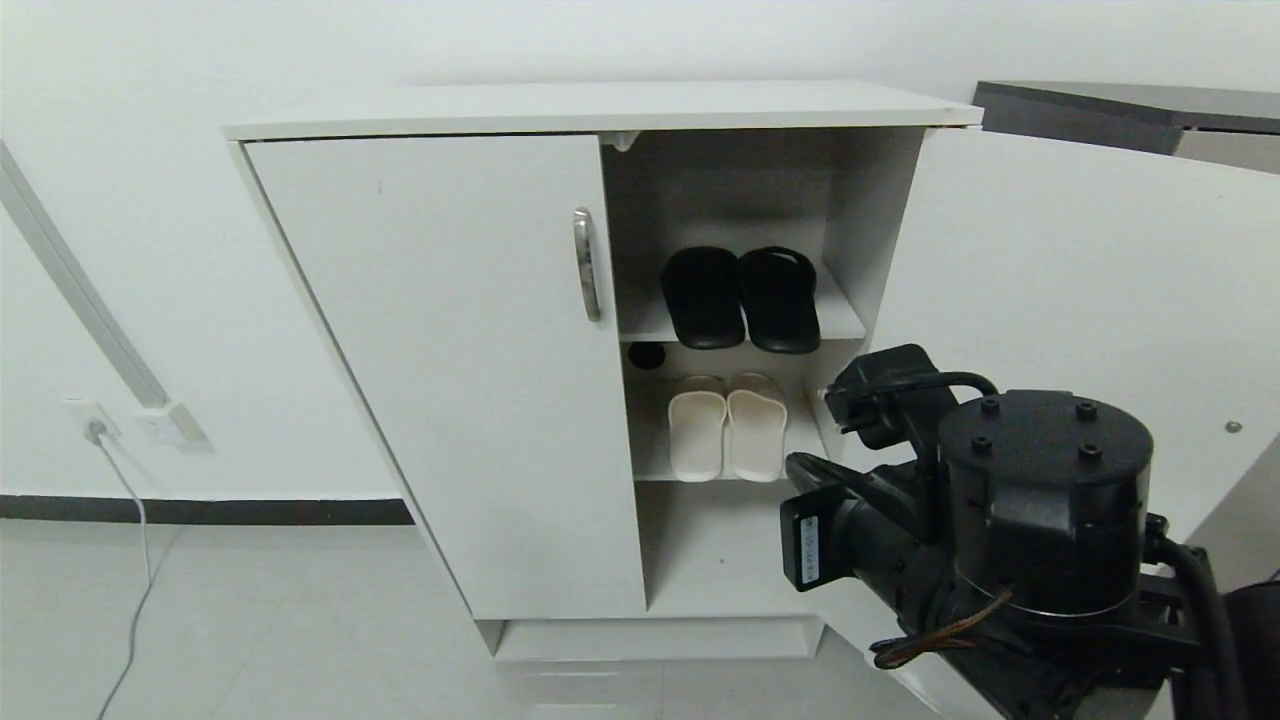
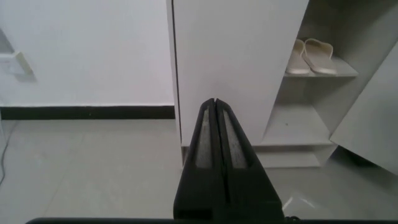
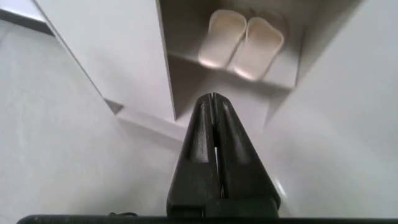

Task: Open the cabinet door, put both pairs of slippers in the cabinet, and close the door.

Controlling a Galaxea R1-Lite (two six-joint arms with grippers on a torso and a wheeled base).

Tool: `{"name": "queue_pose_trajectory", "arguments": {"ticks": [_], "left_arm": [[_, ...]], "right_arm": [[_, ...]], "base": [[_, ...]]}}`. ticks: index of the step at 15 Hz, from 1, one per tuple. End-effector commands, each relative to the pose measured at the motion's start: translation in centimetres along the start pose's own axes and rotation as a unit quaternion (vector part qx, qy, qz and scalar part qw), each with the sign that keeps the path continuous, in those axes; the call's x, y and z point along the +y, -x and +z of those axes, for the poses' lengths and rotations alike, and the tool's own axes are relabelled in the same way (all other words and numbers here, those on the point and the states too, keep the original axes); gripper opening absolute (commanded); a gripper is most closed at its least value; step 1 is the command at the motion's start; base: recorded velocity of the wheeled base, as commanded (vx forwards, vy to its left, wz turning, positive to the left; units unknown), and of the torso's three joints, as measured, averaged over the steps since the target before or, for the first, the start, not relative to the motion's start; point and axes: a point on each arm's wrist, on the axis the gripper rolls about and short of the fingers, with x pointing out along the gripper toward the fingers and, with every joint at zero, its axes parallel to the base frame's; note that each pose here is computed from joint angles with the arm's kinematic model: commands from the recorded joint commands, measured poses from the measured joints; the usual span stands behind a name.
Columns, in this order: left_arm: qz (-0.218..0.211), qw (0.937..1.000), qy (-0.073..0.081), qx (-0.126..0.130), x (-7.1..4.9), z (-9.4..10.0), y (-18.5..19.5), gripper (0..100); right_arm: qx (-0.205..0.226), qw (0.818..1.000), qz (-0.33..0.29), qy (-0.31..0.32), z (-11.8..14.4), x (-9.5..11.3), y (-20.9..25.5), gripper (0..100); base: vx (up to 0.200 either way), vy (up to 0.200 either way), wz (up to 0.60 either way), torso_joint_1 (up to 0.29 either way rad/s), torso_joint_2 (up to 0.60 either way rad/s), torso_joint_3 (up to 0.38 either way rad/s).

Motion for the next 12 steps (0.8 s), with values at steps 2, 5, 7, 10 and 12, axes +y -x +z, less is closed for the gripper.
{"name": "queue_pose_trajectory", "arguments": {"ticks": [2,5,7,10,12], "left_arm": [[0.0,1.0,0.0,0.001,0.0,-0.02,0.0,0],[0.0,1.0,0.0,0.001,0.0,-0.02,0.0,0],[0.0,1.0,0.0,0.0,0.01,0.0,0.0,0],[0.0,1.0,0.0,0.001,0.01,-0.02,0.0,0],[0.0,1.0,0.0,0.0,0.0,0.0,0.0,0]], "right_arm": [[0.009,1.0,-0.003,0.011,-0.63,-0.2,-0.27,0],[0.009,1.0,-0.006,0.012,-0.81,-0.25,-0.54,0],[0.012,1.0,-0.008,0.014,-0.98,-0.31,-0.79,0],[0.016,1.0,-0.013,0.016,-1.2,-0.41,-1.1,0],[0.014,1.0,-0.012,0.014,-1.18,-0.38,-1.13,0]], "base": [[-0.2,0.0,0.0,0.0,0.0,0.002],[-0.2,0.0,0.0,0.002,0.0,-0.001],[-0.2,0.0,0.0,0.005,0.0,0.002],[0.0,0.0,0.0,0.0,0.0,0.0],[0.0,0.0,0.0,0.0,0.0,0.0]]}}
